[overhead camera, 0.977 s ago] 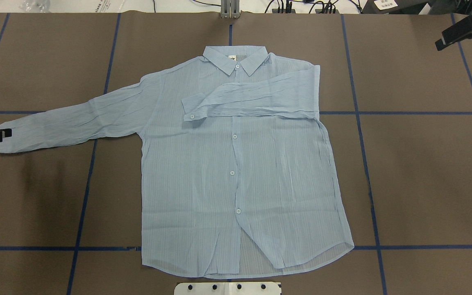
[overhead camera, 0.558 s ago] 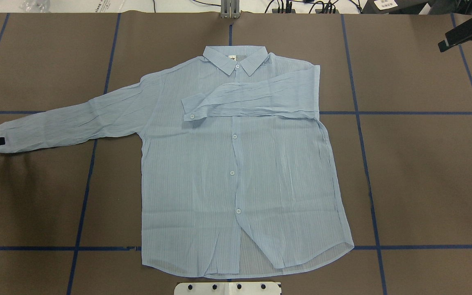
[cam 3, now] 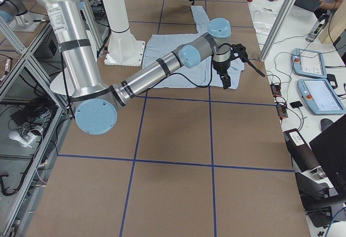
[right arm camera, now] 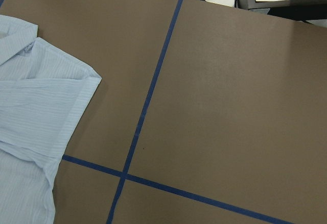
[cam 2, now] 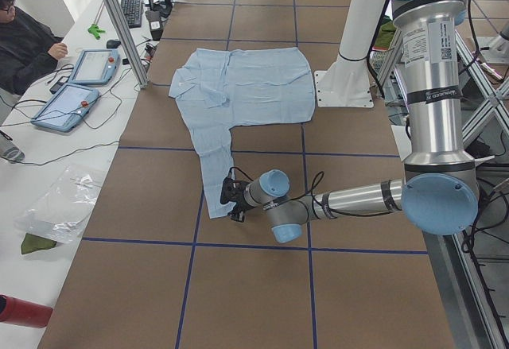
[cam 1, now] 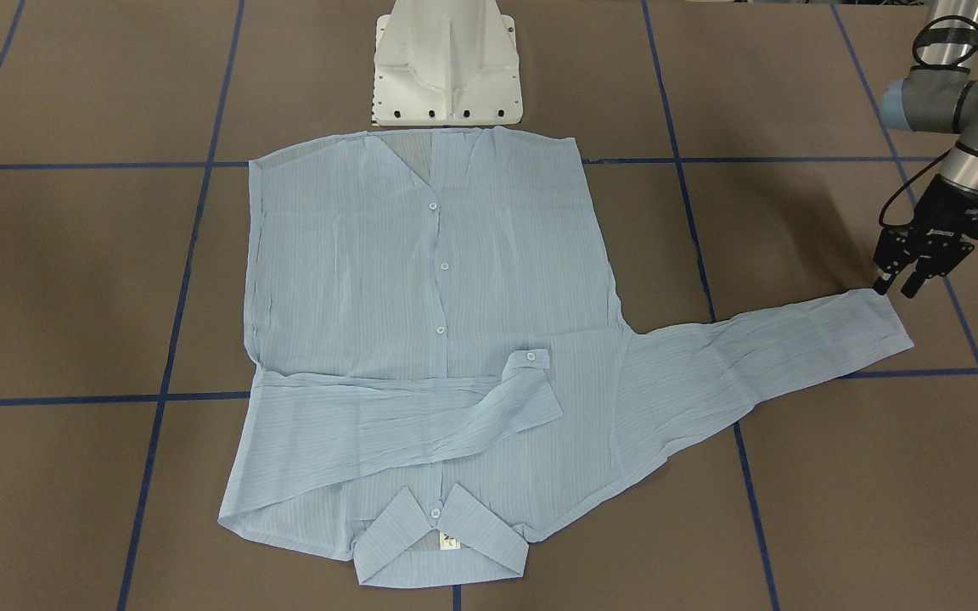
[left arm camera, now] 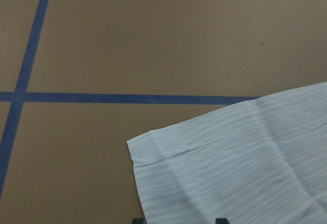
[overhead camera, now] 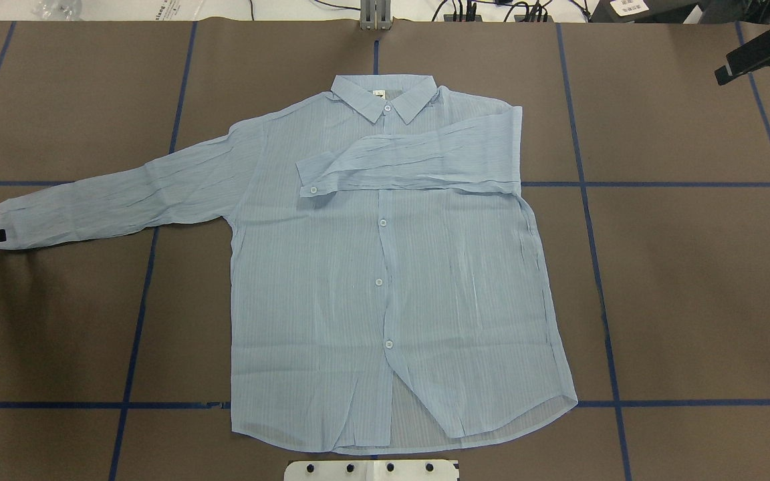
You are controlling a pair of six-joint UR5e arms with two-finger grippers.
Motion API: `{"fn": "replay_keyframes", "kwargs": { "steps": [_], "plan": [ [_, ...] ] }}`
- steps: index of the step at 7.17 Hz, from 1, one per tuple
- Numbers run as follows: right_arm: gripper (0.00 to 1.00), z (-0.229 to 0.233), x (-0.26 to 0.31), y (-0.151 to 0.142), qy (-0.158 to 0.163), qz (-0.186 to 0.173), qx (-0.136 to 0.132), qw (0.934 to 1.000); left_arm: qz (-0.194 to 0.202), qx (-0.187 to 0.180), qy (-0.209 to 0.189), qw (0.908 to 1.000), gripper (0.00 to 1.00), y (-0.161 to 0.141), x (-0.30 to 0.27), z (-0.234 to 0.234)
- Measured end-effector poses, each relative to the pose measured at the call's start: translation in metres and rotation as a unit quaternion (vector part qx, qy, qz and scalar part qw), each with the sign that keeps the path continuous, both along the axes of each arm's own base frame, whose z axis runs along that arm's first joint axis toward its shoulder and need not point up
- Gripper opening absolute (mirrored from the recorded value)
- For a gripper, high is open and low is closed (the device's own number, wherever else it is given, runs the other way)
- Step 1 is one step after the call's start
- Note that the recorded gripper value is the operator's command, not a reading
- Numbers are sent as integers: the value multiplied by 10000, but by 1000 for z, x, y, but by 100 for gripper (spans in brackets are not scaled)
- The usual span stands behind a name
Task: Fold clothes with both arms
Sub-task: 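Grasp the cuff of the sleeve nearest the left gripper and lift it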
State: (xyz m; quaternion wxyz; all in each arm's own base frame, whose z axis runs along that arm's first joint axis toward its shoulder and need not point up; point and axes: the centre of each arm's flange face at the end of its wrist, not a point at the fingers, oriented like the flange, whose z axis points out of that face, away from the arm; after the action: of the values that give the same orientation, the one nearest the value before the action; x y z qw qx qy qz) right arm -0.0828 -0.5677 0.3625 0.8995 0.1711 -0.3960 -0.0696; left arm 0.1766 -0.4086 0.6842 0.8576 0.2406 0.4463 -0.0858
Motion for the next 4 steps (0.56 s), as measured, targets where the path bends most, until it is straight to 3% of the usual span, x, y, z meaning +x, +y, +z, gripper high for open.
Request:
{"fn": "replay_keyframes", "kwargs": {
  "steps": [4],
  "plan": [
    [100, 4, 0, 1, 11, 1, -31, 10000, 145, 20, -3, 9999, 56, 3, 13, -1]
  ]
}}
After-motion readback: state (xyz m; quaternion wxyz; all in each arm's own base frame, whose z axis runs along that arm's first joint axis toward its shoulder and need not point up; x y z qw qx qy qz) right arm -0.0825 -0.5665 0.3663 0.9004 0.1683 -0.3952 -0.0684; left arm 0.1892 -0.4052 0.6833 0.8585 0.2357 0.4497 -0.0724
